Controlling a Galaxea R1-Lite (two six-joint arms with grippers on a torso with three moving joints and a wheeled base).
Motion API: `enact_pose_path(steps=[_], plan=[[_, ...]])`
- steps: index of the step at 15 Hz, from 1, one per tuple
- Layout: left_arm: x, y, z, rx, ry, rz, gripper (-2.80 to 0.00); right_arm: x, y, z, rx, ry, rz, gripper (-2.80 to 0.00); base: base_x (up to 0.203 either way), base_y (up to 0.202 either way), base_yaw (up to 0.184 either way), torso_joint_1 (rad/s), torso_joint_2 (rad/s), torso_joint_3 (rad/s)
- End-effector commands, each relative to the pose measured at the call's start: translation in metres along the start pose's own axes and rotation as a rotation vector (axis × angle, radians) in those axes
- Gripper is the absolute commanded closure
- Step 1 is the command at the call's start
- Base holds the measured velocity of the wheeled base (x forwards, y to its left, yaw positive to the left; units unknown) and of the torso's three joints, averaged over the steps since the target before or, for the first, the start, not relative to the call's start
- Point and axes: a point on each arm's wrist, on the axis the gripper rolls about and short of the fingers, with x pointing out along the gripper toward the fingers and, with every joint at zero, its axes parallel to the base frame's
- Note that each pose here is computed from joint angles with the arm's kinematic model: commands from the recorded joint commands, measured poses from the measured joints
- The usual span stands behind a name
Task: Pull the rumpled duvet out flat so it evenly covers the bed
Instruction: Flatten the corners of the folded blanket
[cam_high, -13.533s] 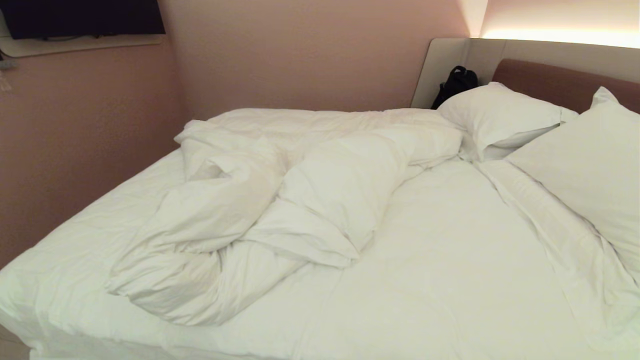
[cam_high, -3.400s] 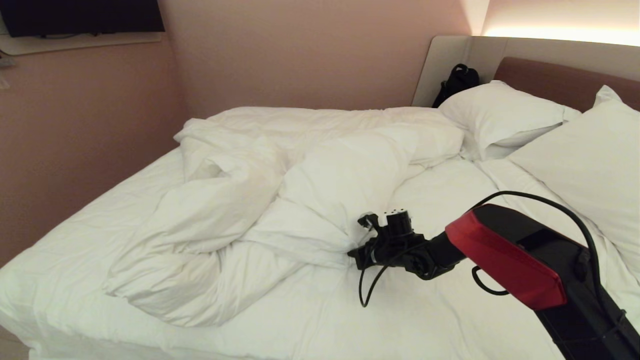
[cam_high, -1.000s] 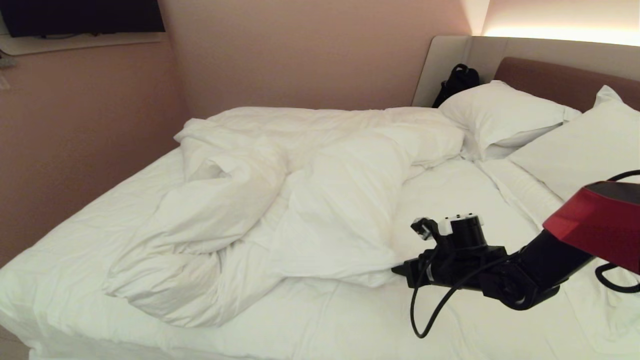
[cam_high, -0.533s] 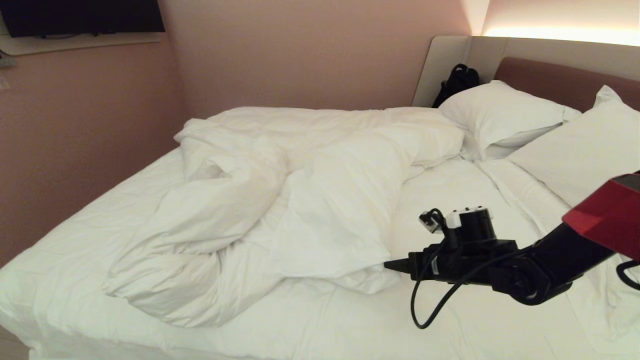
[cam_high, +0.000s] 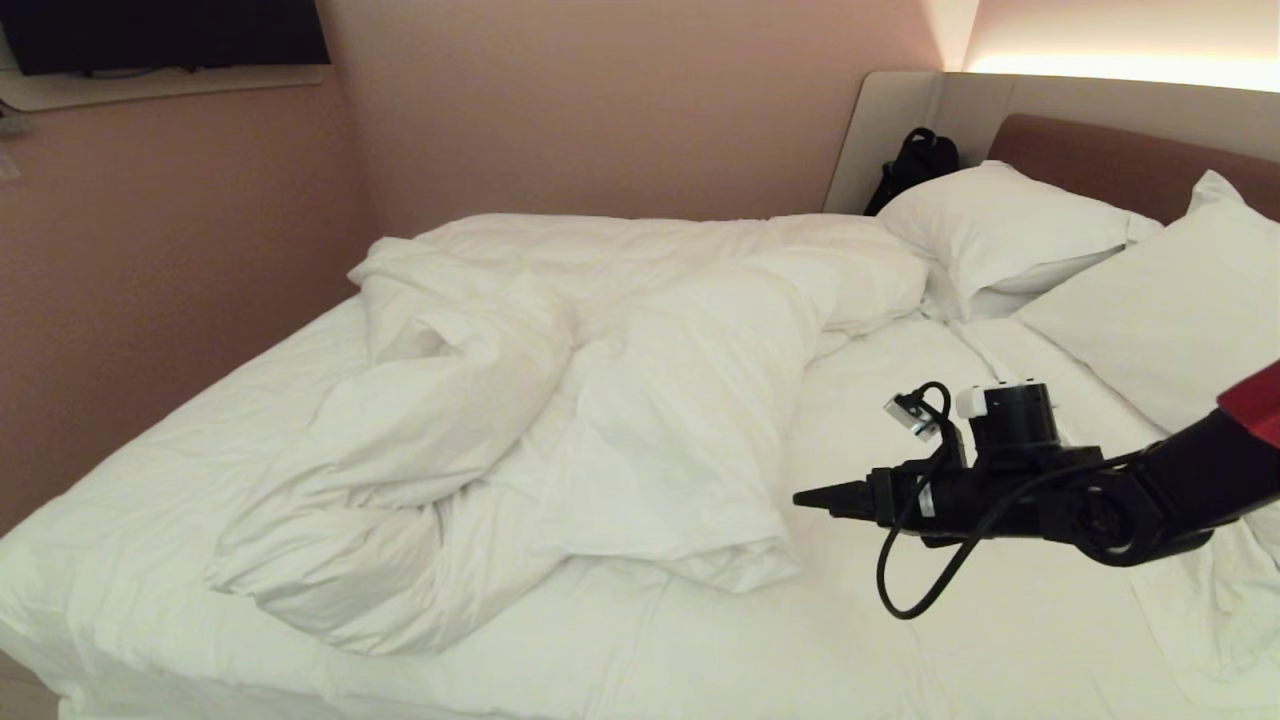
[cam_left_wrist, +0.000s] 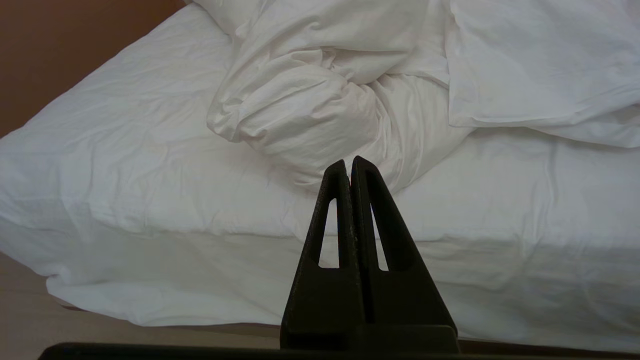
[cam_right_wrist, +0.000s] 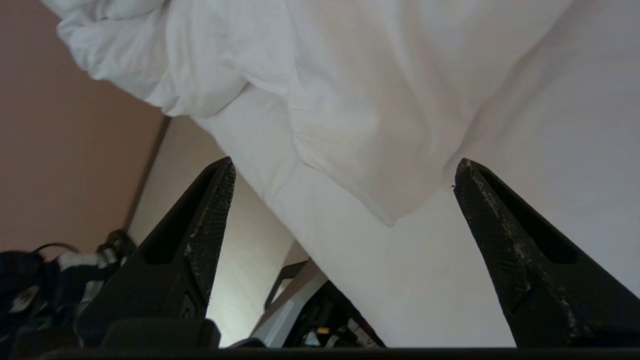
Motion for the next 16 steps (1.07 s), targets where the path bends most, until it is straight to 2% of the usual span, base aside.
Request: enact_pose_path(steps=[1, 8, 14, 16], plan=[[0.0, 0.0, 0.0, 0.0, 0.0, 0.0, 0.0, 0.012, -0.015, -0.002, 0.069, 0.107, 0.213, -2.8, 0.0, 0.0, 0.0, 0.0, 0.0, 0.0], [0.0, 0.0, 0.0, 0.0, 0.0, 0.0, 0.0, 0.038, -0.048, 0.015, 0.196, 0.189, 0.19, -2.8, 0.0, 0.0, 0.0, 0.0, 0.0, 0.0], [0.0, 0.0, 0.0, 0.0, 0.0, 0.0, 0.0, 0.046, -0.042, 0.02, 0.333, 0.317, 0.154, -2.8, 0.0, 0.0, 0.0, 0.0, 0.0, 0.0], [0.0, 0.0, 0.0, 0.0, 0.0, 0.0, 0.0, 0.053, -0.034, 0.019, 0.34, 0.353, 0.148, -2.8, 0.0, 0.0, 0.0, 0.0, 0.0, 0.0]])
